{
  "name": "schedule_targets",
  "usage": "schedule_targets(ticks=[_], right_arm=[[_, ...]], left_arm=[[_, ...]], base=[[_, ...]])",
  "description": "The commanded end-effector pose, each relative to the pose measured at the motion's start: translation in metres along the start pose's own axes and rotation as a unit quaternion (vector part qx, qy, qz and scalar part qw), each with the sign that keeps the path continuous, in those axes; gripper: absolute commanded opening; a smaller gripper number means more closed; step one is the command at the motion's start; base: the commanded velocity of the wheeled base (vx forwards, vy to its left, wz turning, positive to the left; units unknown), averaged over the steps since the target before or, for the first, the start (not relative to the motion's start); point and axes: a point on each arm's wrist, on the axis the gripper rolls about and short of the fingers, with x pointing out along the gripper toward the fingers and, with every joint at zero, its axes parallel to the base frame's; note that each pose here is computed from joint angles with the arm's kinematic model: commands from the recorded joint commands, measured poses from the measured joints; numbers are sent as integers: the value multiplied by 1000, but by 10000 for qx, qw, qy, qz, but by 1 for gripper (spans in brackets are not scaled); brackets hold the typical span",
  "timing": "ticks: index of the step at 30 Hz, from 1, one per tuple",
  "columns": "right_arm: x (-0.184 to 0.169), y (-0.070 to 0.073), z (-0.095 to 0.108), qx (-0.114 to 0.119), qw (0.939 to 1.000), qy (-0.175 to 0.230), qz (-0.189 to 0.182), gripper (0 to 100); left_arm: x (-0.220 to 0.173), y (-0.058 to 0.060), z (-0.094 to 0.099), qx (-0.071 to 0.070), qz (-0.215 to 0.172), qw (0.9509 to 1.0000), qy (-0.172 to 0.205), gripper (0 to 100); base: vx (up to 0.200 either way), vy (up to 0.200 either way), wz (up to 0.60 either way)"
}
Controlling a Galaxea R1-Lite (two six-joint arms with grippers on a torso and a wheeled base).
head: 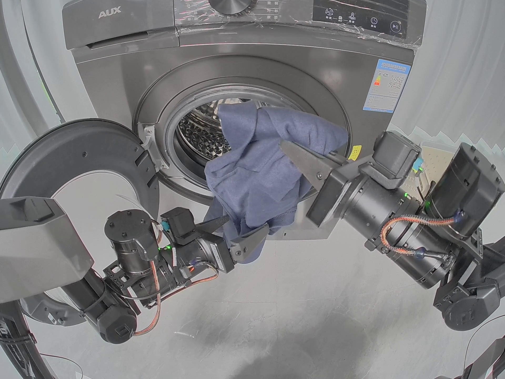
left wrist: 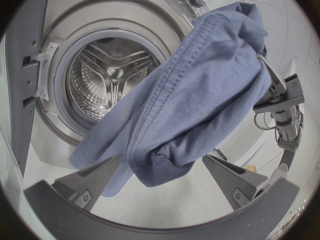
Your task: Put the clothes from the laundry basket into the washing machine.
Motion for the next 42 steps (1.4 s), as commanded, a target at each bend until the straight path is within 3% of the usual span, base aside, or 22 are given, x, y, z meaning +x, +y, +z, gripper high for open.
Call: schedule_targets(ticks=[1,15,26,27,35,42], right_arm=[[0,0,0,0,10000,4,5,0],[0,2,-1,6,10000,16,25,0],[-1,1,-2,12,10000,37,14,0],[-1,1,-2,12,10000,30,15,0],[-1,0,-3,3,10000,48,-10,0],[-1,-4,-2,-17,10000,51,-70,0]], left_arm=[[9,5,-8,-81,40,10000,39,100],[19,9,-12,-80,99,9999,-111,100],[26,9,-5,-51,263,9989,-374,100],[26,9,-5,-49,260,9989,-381,0],[24,3,-3,-15,205,9990,-401,0],[-1,-24,17,63,-80,9984,-563,0]], base=[[0,0,0],[0,0,0],[0,0,0],[0,0,0],[0,0,0],[0,0,0]])
